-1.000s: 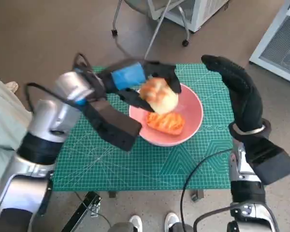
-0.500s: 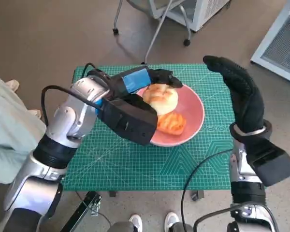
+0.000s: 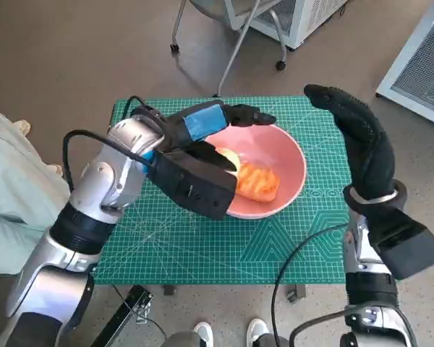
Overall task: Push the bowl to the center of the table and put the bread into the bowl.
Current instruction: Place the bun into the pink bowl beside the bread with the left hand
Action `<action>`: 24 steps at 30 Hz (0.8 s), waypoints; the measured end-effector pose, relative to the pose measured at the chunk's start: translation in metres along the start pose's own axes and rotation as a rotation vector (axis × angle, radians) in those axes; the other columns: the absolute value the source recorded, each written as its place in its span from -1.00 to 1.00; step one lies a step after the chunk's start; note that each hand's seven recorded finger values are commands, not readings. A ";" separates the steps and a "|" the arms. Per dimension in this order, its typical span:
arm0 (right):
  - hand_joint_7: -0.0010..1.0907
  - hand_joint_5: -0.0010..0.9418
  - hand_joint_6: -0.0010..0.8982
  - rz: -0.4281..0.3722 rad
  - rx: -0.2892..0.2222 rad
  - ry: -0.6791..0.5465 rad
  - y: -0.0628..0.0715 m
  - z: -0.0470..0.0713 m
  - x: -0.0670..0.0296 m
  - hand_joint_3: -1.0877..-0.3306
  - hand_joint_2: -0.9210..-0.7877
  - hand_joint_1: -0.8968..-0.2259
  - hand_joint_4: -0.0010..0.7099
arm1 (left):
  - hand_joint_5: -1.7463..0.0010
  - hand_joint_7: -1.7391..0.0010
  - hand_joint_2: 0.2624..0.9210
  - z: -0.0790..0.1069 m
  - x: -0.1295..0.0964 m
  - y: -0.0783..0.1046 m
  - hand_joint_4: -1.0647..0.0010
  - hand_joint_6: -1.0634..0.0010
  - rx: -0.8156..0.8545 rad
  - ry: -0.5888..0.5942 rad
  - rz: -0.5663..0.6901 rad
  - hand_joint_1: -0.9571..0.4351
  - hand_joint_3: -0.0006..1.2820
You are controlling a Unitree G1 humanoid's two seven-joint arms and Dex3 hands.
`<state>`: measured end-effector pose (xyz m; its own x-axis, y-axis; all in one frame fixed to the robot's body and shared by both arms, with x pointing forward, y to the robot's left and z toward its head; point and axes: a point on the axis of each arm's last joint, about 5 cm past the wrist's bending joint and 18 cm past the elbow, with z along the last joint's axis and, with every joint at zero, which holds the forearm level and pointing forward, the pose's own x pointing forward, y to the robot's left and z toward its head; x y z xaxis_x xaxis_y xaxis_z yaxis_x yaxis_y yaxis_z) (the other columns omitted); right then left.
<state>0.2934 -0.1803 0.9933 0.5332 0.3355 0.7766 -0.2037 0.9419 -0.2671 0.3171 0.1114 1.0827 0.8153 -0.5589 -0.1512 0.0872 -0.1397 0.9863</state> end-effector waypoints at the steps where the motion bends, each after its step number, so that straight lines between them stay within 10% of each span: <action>1: 0.39 -1.00 -0.83 0.000 0.000 0.000 0.000 0.000 0.0000 0.07 -1.00 -0.12 -0.04 | 0.99 0.95 0.82 0.000 0.000 0.000 0.36 -0.07 -0.001 0.000 0.000 0.36 -1.00; 15: 0.39 -1.00 -0.84 -0.006 -0.001 0.004 0.000 0.000 0.0018 0.06 -1.00 -0.08 -0.04 | 0.95 0.92 0.84 -0.012 -0.011 0.005 0.08 -0.26 -0.206 -0.076 0.067 0.41 -0.99; 24: 0.38 -0.98 -0.82 -0.055 -0.018 0.002 -0.003 0.000 0.0086 0.04 -1.00 -0.09 0.01 | 0.97 0.93 0.87 -0.031 -0.032 -0.020 0.08 -0.19 -0.649 -0.196 0.493 0.37 -0.99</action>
<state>0.2982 -0.1799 1.0010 0.5448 0.2835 0.7892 -0.1595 0.9590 -0.2343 0.3070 0.1572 1.0701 0.7370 -0.5731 0.3582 0.1077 0.6228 0.7750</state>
